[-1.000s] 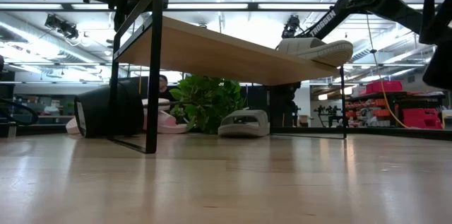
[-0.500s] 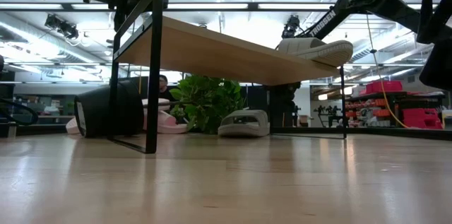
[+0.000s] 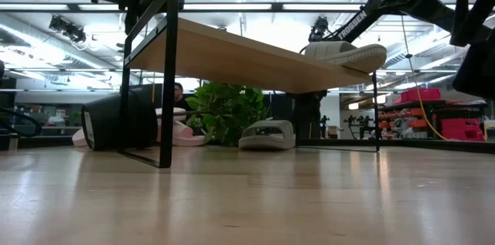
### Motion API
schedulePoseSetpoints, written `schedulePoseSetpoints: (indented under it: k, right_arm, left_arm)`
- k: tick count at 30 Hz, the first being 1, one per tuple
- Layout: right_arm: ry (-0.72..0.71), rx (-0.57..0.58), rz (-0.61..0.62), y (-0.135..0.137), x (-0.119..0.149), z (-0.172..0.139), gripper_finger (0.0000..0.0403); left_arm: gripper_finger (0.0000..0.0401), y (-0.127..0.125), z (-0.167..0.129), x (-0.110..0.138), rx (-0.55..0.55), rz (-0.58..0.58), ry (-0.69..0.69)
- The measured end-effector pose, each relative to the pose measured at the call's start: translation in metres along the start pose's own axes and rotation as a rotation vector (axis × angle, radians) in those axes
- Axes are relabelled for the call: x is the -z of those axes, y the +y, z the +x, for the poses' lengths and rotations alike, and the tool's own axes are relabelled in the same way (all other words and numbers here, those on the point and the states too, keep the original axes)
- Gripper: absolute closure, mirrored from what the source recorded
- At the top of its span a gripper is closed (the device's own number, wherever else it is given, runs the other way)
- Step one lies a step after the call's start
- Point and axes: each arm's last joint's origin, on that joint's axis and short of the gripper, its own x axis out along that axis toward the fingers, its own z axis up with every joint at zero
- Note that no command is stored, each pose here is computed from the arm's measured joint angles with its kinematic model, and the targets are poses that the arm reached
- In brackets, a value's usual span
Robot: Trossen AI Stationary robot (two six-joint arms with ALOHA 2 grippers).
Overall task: Pick and place slides into the shelf
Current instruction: Put the gray slides on the shelf
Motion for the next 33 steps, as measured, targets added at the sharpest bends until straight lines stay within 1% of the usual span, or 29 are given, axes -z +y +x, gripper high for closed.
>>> schedulePoseSetpoints:
  k: [6,14,18,33]
  right_arm:
    - [0.013,0.029,-0.006,-0.001,0.002,0.004,0.0165]
    - [0.044,0.043,0.001,-0.009,0.022,0.021,0.0165]
    - [0.040,0.045,-0.003,-0.011,0.027,0.024,0.0165]
    - [-0.008,0.044,-0.015,-0.009,0.020,0.028,0.0165]
  left_arm:
    - [0.0351,0.000,0.000,0.000,0.000,0.000,0.000]
    - [0.0351,0.000,0.000,0.000,0.000,0.000,0.000]
    - [0.0350,0.000,0.000,0.000,0.000,-0.006,0.000]
    - [0.0353,0.000,0.000,0.000,0.000,-0.006,0.000]
